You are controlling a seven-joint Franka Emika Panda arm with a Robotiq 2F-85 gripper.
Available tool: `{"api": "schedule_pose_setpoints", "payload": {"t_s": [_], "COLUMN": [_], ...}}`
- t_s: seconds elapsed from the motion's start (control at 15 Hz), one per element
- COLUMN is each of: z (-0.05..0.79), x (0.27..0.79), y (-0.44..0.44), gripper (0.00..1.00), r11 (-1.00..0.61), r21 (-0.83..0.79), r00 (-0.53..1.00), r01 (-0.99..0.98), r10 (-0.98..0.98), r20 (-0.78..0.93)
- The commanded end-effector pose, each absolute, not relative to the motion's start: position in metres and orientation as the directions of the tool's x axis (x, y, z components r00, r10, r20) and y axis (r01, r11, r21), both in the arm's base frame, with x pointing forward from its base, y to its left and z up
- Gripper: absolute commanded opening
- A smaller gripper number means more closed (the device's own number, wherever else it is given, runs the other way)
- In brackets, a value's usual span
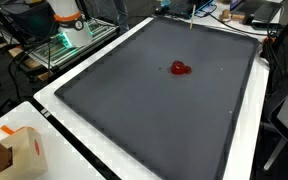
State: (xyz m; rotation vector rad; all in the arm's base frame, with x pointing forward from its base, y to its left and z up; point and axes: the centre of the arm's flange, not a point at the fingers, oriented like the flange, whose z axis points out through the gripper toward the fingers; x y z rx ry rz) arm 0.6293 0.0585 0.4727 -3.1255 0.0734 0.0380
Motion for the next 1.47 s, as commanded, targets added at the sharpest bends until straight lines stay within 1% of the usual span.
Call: {"api": "schedule_pose_setpoints", "payload": {"t_s": [0.0, 0.4, 0.47, 0.67, 0.93, 1.4], "z": [0.474, 0.472, 0.472, 0.464, 0.444, 0.380], "x": [0.628, 0.626, 0.626, 0.638, 0.651, 0.666], "y": [0.059, 0.059, 0.059, 0.042, 0.017, -0.015], "gripper": [0.13, 0.13, 0.03, 0.03, 0.03, 0.03], "r11": [-0.999, -0.999, -0.999, -0.990, -0.935, -0.754], "r21": [-0.015, -0.014, -0.014, -0.140, -0.324, -0.575], "r00": [0.999, 0.999, 0.999, 0.998, 0.987, 0.934], "r01": [-0.047, -0.047, -0.047, 0.016, 0.145, 0.319], "r10": [-0.046, -0.046, -0.046, 0.025, 0.160, 0.352], "r20": [-0.023, -0.028, -0.028, -0.061, -0.023, 0.056]}}
